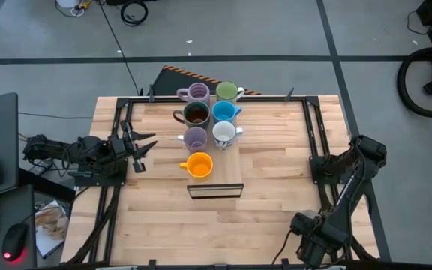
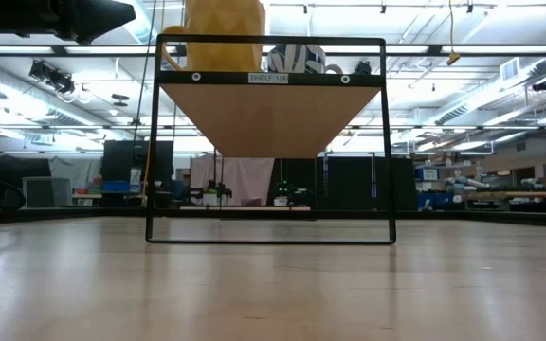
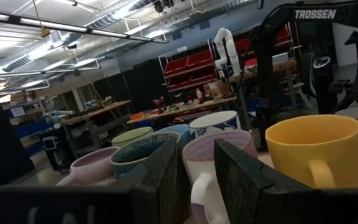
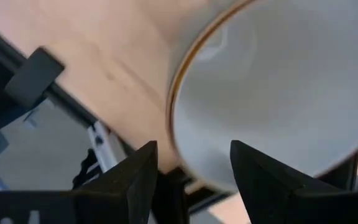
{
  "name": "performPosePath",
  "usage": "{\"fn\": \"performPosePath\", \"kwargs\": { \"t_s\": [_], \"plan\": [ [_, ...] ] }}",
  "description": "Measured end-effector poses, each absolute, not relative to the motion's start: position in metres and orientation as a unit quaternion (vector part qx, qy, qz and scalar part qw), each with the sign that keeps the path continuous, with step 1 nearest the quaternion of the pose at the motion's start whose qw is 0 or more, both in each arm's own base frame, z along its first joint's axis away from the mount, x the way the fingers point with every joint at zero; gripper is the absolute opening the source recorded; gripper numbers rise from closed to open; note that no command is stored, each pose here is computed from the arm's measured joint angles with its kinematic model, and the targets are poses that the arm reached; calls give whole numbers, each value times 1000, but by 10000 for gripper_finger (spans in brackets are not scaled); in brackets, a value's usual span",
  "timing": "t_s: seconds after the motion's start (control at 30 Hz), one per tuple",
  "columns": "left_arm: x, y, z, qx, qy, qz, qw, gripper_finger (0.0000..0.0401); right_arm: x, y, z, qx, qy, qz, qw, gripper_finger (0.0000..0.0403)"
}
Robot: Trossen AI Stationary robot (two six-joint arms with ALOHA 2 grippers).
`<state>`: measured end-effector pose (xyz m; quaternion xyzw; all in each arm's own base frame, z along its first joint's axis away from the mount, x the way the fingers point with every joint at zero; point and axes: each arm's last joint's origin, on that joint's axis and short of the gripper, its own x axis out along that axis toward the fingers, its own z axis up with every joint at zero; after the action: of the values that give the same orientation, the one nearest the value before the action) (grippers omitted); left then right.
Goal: Place coffee mugs
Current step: Put the teal blue mug on the shelf
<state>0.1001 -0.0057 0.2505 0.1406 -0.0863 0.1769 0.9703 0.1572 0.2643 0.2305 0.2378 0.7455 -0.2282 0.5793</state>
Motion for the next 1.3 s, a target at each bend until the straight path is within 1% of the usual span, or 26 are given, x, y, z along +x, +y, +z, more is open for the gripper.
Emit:
{"fn": "performPosePath", "kwargs": {
  "t_s": [0.13,0.27,0.57,0.7,0.8,0.9,1.07,1.17,1.3],
  "plan": [
    [100,-6,251,141,-86,177,970,114,156,261,221,226,737,-232,594,203],
    [100,-6,251,140,-86,177,970,114,154,259,213,212,741,-228,595,183],
    [100,-6,250,127,-88,176,972,114,161,254,211,197,741,-210,607,96],
    [100,-6,250,113,-89,174,974,114,177,243,211,191,733,-201,621,62],
    [100,-6,249,104,-87,172,976,114,193,233,211,184,731,-180,632,43],
    [101,-6,249,103,-84,171,976,114,209,218,211,172,734,-159,638,36],
    [101,-6,247,97,-76,169,978,114,231,196,215,147,739,-129,644,40],
    [101,-6,246,97,-73,169,978,114,242,184,229,125,740,-119,650,41],
    [101,-6,246,86,-72,168,979,114,248,165,253,93,739,-135,654,41]
  ]
}}
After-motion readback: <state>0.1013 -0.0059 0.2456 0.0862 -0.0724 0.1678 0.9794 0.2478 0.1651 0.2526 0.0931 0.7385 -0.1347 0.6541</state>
